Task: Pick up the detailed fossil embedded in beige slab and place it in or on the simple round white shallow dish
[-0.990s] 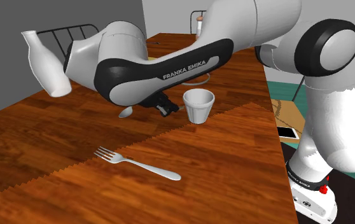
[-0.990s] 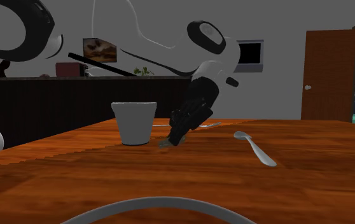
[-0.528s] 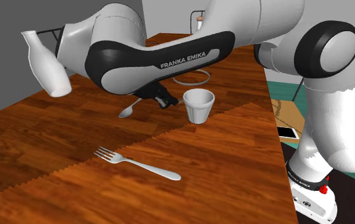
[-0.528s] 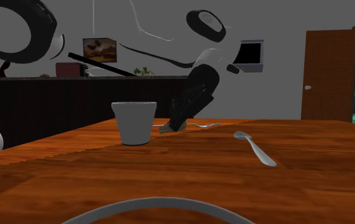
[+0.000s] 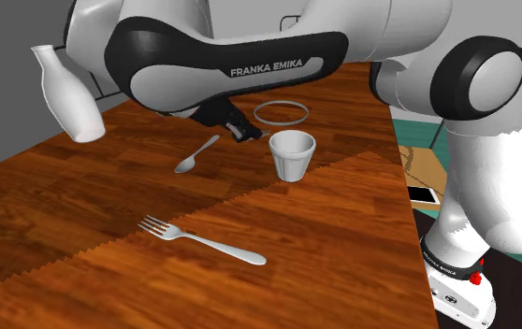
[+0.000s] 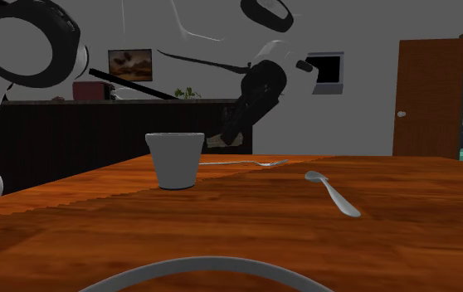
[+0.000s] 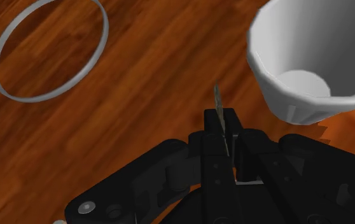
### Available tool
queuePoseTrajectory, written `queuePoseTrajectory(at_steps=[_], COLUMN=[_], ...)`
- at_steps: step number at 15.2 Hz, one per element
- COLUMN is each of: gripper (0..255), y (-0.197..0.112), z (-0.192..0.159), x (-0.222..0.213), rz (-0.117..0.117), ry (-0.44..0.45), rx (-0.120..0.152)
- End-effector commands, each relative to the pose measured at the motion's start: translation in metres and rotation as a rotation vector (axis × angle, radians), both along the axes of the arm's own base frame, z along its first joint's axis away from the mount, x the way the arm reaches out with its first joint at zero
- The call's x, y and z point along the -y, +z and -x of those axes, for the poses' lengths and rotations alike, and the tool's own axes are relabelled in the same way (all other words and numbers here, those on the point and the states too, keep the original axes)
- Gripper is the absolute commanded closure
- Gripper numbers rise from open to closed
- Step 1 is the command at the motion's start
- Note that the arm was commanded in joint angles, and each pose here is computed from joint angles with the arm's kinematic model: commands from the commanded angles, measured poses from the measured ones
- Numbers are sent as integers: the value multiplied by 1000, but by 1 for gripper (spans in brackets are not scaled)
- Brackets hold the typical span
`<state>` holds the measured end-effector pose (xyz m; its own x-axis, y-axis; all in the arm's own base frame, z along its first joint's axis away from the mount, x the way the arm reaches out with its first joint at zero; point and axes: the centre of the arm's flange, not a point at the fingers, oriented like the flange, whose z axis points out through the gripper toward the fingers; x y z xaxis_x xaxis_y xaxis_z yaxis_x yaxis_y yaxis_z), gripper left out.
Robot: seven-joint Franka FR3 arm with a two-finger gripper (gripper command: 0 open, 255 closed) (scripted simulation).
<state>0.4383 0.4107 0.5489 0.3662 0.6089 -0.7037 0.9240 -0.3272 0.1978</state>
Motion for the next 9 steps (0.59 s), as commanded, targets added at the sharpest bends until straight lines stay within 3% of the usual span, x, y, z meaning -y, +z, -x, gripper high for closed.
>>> queuePoseTrajectory(at_steps=[1, 4, 9], gripper=[255, 255, 255], y=[11, 26, 25], z=[0, 0, -34], x=[-1, -1, 55], rz=[0, 0, 0], ry=[0, 0, 0], rx=[0, 0, 0])
